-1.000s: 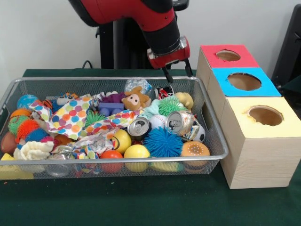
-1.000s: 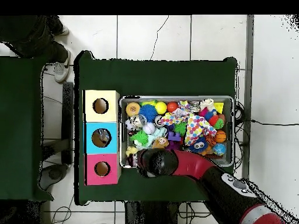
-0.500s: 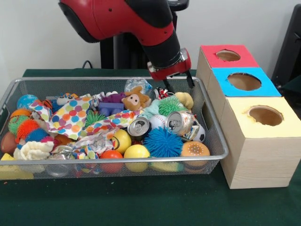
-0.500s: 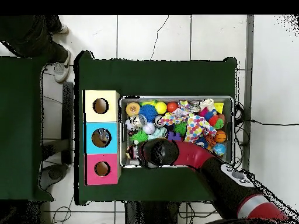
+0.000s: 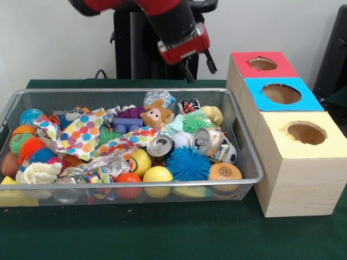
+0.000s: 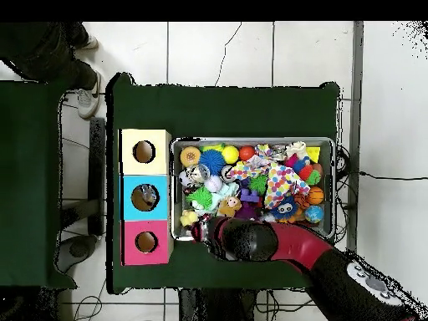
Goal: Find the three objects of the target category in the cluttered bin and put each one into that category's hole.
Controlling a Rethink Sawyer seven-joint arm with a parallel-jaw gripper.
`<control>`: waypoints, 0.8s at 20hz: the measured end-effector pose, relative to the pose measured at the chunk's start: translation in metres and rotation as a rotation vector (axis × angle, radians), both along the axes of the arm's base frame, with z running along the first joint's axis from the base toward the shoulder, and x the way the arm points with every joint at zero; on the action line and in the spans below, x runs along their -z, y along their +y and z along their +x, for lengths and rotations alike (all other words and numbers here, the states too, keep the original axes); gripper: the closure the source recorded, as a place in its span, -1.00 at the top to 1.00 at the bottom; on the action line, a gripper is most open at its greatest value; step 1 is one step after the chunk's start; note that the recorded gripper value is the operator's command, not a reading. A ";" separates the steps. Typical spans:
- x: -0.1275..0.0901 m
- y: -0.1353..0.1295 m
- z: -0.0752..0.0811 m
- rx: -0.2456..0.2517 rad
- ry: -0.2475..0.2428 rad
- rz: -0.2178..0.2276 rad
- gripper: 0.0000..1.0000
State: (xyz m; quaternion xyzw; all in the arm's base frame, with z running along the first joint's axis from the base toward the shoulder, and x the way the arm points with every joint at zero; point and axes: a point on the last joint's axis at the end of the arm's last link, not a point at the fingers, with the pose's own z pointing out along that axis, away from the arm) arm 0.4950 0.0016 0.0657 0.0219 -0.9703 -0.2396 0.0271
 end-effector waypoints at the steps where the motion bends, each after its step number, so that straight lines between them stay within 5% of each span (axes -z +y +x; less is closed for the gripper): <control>1: -0.007 -0.002 -0.005 0.002 -0.012 0.003 1.00; 7: -0.040 -0.005 -0.034 -0.012 -0.051 0.016 1.00; 16: -0.043 0.002 -0.047 -0.033 -0.035 0.029 1.00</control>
